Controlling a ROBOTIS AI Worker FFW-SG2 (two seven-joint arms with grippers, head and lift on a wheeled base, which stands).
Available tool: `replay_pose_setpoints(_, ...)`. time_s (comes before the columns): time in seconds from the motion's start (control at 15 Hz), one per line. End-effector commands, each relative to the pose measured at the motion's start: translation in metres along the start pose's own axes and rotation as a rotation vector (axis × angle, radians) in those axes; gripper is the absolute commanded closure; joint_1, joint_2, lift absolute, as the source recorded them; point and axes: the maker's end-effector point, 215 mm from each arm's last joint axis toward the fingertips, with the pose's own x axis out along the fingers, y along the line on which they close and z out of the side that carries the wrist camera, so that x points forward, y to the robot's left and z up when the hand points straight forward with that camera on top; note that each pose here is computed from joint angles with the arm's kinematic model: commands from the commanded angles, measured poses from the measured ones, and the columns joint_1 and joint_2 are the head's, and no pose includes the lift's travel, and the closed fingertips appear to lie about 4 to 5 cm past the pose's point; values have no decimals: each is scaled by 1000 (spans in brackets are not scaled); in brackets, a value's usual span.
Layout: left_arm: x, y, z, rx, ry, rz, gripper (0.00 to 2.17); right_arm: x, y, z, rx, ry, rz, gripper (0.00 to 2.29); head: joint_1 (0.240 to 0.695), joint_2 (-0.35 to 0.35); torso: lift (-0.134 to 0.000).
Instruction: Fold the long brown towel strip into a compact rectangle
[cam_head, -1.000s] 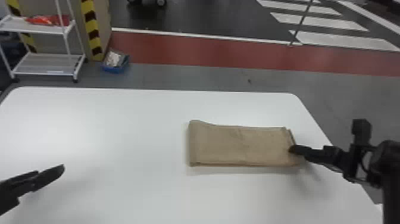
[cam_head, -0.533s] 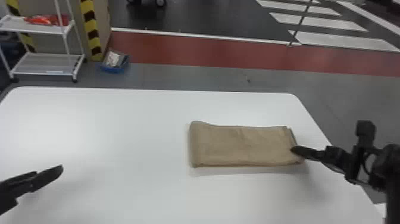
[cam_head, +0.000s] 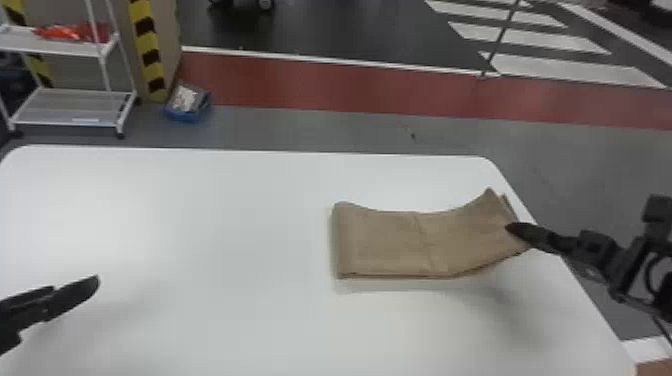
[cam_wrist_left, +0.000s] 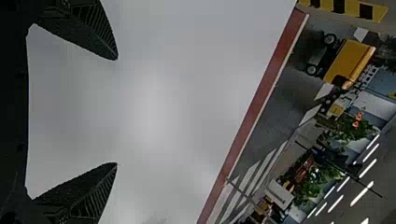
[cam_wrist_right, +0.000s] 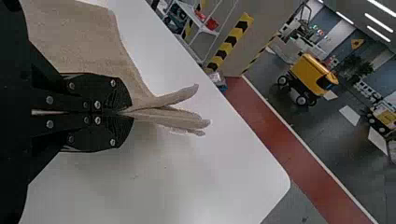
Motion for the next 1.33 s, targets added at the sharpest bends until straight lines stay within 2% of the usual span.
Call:
replay_pose_setpoints(0.0,0,-1,1,3,-2,0,73,-16,14,15,21,-29,32,1649,695,-216,-120)
replay_pose_setpoints(0.33,-2,-1,4,6,-4,0,73,-22,50,40,35,-57,101,1646,695,-217,-120)
replay_pose_setpoints(0.47,-4,0,4,9,-5,2,73,-7,68,28,10,-20,114,1646,695,-211,-120)
replay_pose_setpoints(0.6,-4,0,3,7,-2,3,73,18,91,1,-13,38,142,1646,695,-193,-120)
replay_pose_setpoints(0.73,-4,0,3,9,-3,3,73,36,110,-17,-25,65,173,1646,695,-143,-120)
replay_pose_setpoints(1.13,-5,4,4,7,-4,11,73,51,160,-37,-77,94,255,1646,695,-53,-120)
replay_pose_setpoints(1.27,-6,7,3,8,0,18,73,60,171,-55,-96,131,266,1646,695,-33,-120)
